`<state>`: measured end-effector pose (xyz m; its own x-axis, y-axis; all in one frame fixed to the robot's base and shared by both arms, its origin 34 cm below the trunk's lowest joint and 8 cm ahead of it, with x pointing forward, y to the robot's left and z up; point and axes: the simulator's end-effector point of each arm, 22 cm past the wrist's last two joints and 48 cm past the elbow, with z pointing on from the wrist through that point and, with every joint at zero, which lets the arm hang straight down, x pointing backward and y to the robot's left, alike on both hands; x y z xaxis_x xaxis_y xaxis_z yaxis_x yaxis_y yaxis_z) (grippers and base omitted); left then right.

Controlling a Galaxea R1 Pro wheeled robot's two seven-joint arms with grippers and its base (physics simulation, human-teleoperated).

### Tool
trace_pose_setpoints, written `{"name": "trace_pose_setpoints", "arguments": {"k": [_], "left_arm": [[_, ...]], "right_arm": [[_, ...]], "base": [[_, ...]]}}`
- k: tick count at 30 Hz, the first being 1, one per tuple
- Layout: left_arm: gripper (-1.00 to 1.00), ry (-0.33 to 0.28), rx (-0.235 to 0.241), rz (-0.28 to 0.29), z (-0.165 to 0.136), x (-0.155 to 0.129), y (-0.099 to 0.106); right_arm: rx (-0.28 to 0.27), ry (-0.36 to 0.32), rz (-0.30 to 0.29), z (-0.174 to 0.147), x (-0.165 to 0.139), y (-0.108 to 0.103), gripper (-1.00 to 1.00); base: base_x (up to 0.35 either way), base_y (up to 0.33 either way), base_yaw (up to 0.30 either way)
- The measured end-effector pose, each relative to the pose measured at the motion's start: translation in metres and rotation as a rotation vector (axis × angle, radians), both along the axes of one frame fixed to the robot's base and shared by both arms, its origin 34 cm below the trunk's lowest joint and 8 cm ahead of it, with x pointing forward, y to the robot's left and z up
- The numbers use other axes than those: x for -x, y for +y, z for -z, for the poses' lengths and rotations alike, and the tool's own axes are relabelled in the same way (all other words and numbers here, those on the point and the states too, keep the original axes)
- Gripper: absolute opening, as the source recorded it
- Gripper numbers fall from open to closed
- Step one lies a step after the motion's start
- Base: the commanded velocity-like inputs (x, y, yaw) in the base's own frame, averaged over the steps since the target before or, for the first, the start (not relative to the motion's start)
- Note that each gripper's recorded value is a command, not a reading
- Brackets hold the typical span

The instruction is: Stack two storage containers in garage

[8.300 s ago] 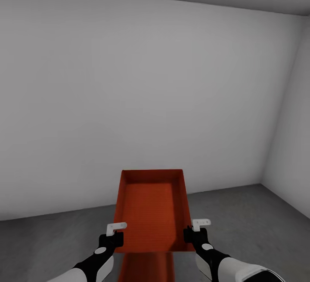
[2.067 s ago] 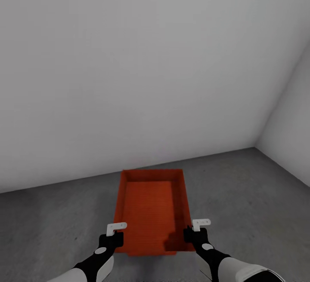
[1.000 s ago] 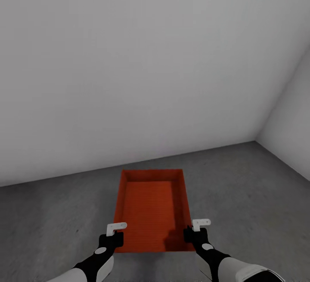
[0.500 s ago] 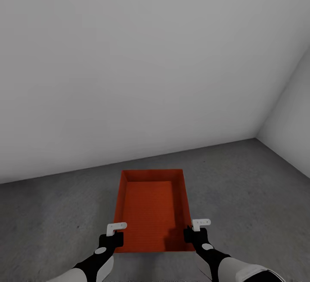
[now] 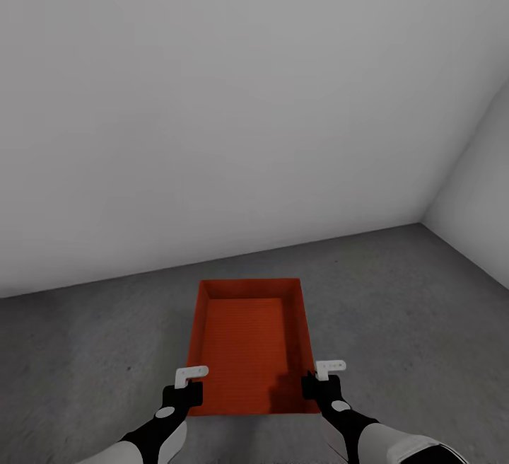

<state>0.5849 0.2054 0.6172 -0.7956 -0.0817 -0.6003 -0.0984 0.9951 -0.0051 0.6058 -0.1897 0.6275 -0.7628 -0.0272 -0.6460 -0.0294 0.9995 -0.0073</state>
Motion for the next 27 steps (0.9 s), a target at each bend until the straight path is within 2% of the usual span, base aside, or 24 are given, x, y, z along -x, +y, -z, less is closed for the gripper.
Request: {"name": "trace_pose_setpoints", "arguments": {"k": [17,27], "left_arm": [[-1.0,0.002,-0.001,0.001,0.0006,0.0003,0.0005],[-1.0,0.0,-0.001,0.001,0.0001,0.0003,0.0006]], "right_arm": [[-0.001,0.002,0.001,0.0006,0.0006,0.0005,-1.0],[-0.001,0.0,0.002,0.0001,0.0006,0.0006,-1.0]], "base": [[0.004,0.0,0.0],[0.241,0.0,0.0]]}}
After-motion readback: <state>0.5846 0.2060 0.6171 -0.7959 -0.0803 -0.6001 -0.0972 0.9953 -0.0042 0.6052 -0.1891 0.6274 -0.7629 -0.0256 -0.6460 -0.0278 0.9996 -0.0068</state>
